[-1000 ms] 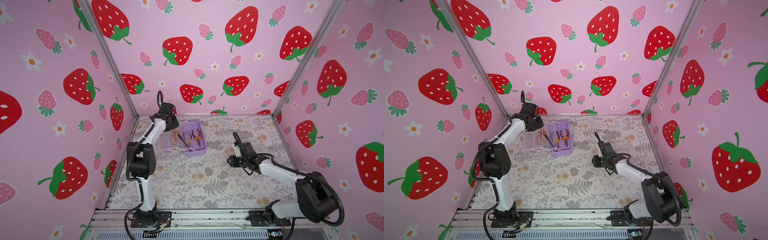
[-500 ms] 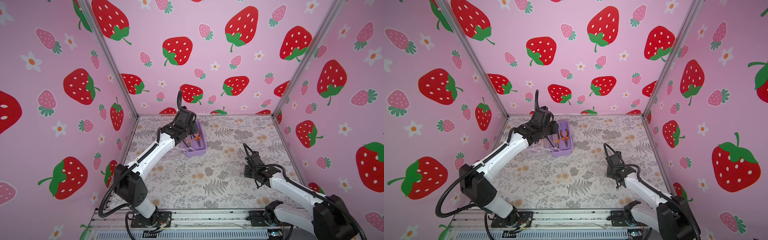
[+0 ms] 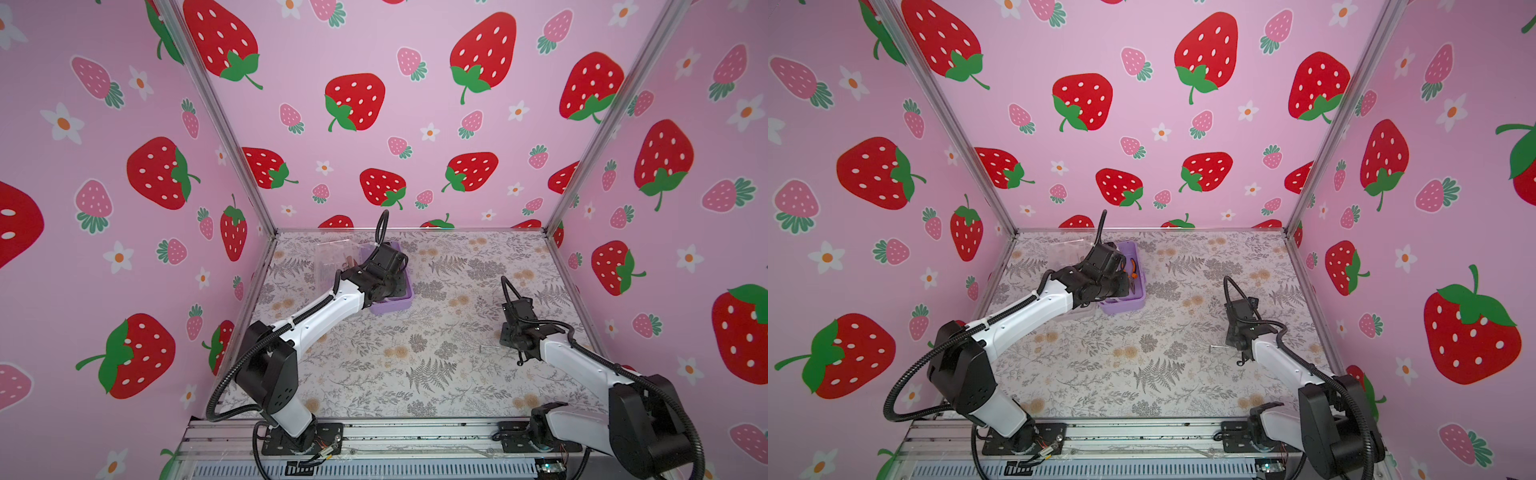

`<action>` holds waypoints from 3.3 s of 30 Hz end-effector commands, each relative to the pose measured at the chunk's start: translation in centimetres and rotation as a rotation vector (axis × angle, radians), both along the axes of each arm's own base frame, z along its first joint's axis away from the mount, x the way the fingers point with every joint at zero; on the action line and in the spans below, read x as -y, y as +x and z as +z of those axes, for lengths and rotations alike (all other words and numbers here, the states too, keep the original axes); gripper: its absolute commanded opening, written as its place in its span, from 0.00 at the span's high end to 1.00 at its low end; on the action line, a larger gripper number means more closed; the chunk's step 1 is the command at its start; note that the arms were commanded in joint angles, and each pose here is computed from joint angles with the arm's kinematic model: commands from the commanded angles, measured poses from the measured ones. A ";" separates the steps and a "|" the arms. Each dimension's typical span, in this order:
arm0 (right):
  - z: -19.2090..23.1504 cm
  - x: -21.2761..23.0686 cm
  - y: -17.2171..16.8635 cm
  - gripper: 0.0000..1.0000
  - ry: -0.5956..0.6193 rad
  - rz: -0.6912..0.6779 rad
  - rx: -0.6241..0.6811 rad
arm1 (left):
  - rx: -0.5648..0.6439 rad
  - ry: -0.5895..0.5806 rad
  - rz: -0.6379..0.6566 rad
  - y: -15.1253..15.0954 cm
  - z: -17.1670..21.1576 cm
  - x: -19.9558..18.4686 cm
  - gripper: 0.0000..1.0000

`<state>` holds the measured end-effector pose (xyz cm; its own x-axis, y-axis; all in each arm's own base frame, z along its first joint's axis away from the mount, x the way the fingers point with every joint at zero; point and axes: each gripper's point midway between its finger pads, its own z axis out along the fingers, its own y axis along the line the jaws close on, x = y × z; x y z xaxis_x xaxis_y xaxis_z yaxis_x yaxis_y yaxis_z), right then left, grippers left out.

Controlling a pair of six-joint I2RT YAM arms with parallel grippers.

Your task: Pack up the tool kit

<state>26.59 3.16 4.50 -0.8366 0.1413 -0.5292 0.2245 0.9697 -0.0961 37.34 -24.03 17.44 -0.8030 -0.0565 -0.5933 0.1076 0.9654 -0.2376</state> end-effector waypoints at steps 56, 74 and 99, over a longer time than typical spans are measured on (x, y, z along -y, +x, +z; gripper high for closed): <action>1.6 -15.7 0.1 0.63 0.034 0.541 -0.009 | -0.048 0.023 -0.014 -0.9 -2.5 0.3 0.58; -3.9 -15.7 -0.4 0.57 0.155 0.613 -0.148 | -0.080 0.002 -0.023 -1.8 -3.1 0.3 0.58; -2.8 -14.4 2.6 0.62 0.125 0.585 -0.110 | -0.104 0.001 -0.027 -1.8 -3.7 0.5 0.58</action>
